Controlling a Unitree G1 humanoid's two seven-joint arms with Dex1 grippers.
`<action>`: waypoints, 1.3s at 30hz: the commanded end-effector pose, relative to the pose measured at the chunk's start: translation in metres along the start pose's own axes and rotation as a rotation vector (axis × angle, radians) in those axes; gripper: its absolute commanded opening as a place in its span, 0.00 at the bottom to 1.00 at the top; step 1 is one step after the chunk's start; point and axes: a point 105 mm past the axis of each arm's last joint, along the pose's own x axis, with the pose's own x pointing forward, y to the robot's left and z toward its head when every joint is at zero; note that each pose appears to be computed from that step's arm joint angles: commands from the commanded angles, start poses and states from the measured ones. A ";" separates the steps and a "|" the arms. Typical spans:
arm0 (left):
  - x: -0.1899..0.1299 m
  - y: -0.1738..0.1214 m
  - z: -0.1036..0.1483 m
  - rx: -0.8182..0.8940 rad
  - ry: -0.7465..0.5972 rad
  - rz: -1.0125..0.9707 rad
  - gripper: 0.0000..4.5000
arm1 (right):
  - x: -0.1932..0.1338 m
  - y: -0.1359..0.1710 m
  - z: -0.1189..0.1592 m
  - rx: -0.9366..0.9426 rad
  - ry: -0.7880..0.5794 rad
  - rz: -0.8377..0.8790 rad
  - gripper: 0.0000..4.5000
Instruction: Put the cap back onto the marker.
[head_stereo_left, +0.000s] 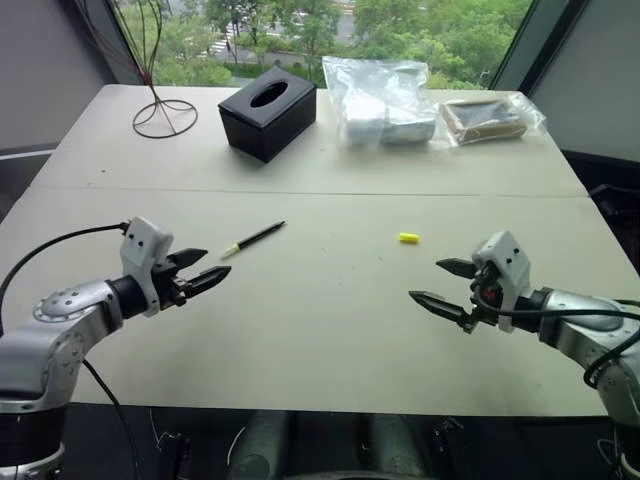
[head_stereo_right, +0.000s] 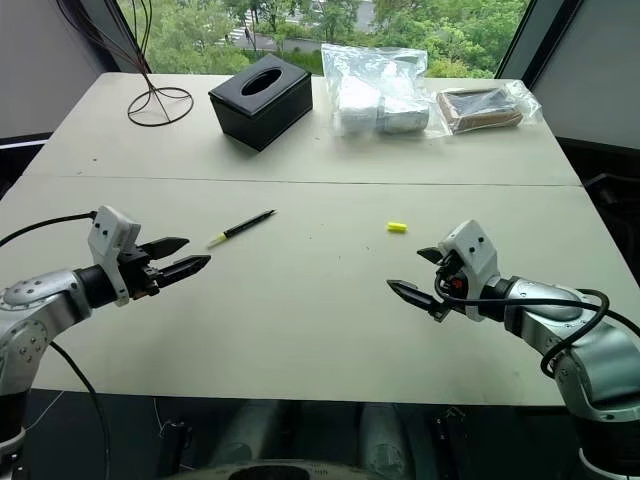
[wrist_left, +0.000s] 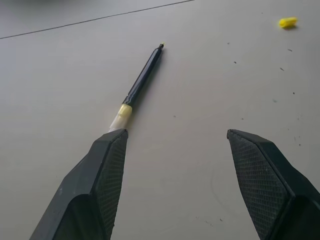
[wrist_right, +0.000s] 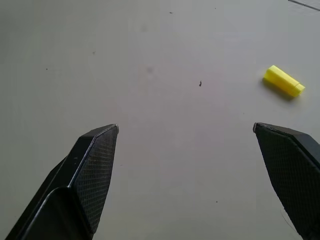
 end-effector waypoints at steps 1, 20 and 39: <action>0.001 0.003 0.008 0.062 -0.010 -0.023 0.73 | 0.008 0.044 0.023 -0.077 -0.076 0.201 0.99; 0.097 0.042 0.024 0.273 -0.034 -0.185 0.73 | 0.035 0.051 0.043 -0.211 -0.150 0.209 0.99; 0.131 0.039 0.005 0.328 0.093 -0.245 0.73 | 0.039 0.054 0.040 -0.171 -0.188 0.113 0.99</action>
